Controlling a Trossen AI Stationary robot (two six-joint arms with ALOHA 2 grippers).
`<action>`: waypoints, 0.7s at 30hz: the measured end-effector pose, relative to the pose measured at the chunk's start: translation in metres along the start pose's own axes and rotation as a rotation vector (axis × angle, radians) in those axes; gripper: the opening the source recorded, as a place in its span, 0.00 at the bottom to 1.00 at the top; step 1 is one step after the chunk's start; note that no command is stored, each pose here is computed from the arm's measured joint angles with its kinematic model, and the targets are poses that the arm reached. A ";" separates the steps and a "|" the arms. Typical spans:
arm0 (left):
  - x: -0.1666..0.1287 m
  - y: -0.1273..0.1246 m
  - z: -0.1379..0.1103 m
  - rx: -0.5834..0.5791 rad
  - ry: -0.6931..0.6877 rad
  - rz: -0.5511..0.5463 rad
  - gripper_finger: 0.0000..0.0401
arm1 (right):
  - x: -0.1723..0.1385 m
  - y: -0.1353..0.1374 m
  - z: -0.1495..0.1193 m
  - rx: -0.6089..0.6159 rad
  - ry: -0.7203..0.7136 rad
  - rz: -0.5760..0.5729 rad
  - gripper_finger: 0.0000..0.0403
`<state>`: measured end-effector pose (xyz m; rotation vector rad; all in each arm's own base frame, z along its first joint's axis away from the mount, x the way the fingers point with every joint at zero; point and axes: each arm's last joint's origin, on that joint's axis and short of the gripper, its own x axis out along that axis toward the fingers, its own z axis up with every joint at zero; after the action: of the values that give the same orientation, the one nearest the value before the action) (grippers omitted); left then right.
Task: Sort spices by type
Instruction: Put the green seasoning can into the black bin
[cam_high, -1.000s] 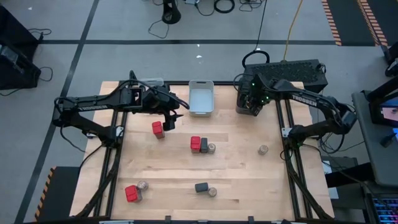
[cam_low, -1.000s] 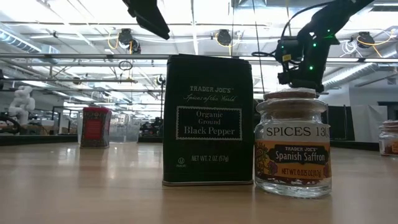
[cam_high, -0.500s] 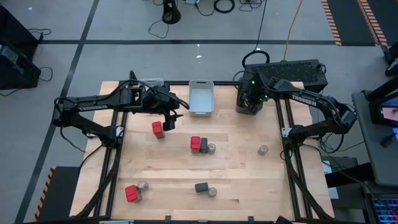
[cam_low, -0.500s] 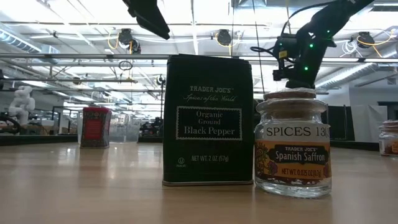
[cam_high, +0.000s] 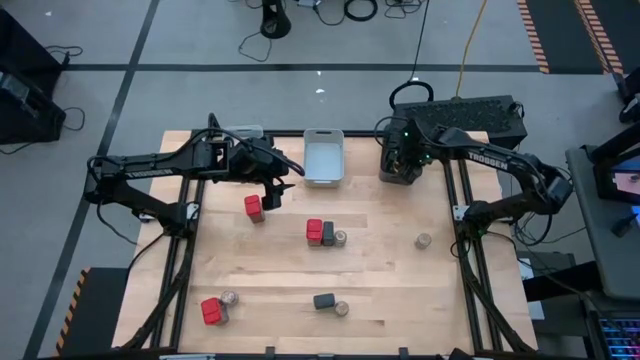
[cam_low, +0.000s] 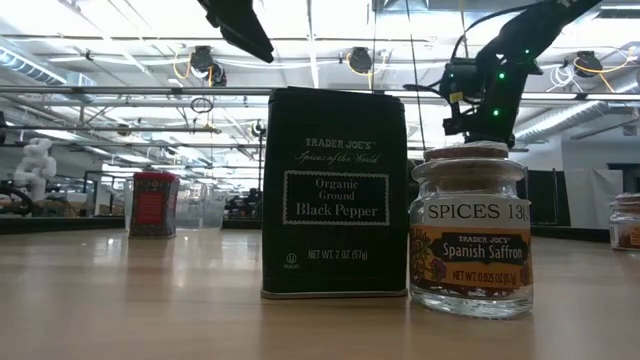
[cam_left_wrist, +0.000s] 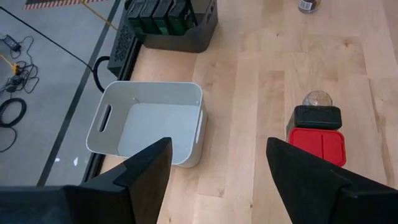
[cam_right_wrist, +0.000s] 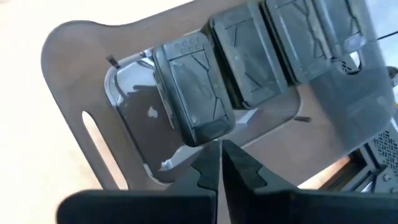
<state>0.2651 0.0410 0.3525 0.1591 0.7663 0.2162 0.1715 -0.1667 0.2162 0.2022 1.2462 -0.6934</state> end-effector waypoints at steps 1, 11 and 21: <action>0.000 0.000 0.000 0.001 0.000 0.000 0.67 | 0.002 0.000 0.000 0.000 0.007 0.002 0.00; 0.000 0.000 0.000 0.001 0.002 0.000 0.67 | 0.019 0.001 0.008 -0.042 0.019 -0.031 0.00; 0.000 0.000 0.000 0.002 0.004 0.000 0.67 | 0.007 0.000 -0.001 -0.031 0.055 -0.043 0.00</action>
<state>0.2648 0.0410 0.3523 0.1608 0.7706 0.2151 0.1717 -0.1690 0.2093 0.1704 1.3160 -0.7096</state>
